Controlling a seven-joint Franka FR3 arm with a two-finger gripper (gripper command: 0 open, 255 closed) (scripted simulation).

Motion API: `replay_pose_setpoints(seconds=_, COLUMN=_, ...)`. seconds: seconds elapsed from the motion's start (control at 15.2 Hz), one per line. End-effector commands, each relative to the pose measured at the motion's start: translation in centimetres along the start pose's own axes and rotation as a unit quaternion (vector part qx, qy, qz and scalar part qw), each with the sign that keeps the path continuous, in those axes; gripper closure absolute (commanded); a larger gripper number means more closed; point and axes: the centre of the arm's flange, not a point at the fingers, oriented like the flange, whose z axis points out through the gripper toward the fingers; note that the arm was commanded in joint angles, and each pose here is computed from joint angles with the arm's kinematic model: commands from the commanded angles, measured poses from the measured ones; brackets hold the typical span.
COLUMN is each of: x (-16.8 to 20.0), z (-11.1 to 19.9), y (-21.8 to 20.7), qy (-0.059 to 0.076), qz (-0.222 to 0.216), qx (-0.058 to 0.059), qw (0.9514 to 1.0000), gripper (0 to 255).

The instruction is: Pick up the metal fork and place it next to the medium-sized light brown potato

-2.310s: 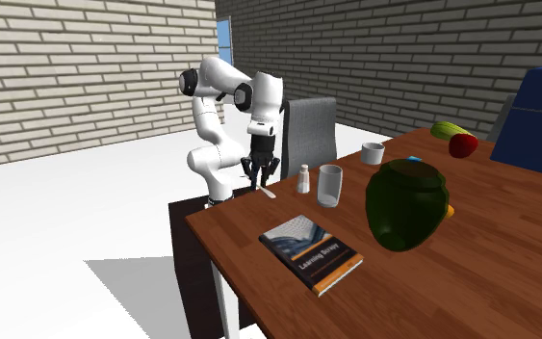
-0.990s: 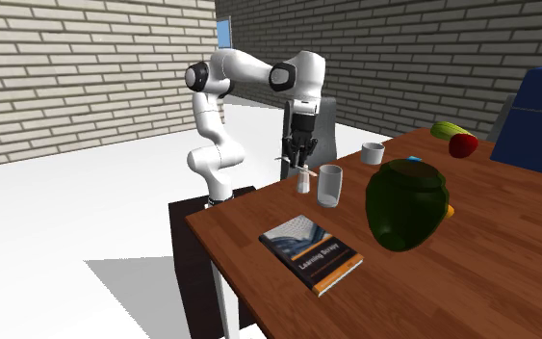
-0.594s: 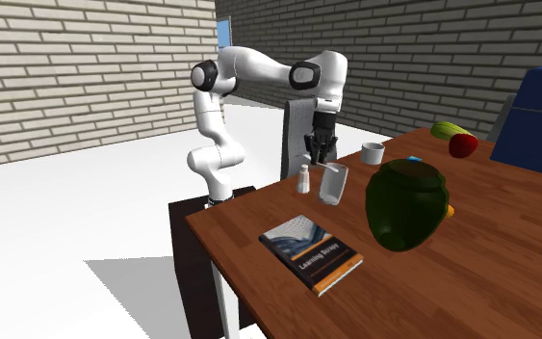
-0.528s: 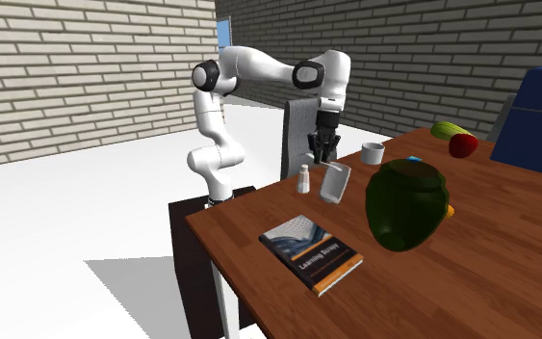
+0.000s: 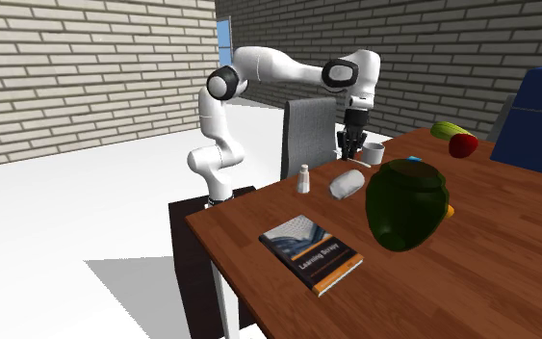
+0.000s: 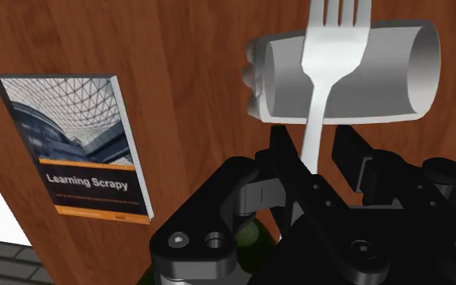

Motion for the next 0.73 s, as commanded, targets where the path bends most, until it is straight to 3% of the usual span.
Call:
replay_pose_setpoints(seconds=0.0, x=0.7, z=-0.3, y=-2.5, qy=0.0, qz=0.002, qx=0.0, qw=1.0, gripper=255)
replay_pose_setpoints(seconds=0.66, x=4.5, z=-2.5, y=-14.6, qy=0.0, qz=0.002, qx=0.0, qw=1.0, gripper=255)
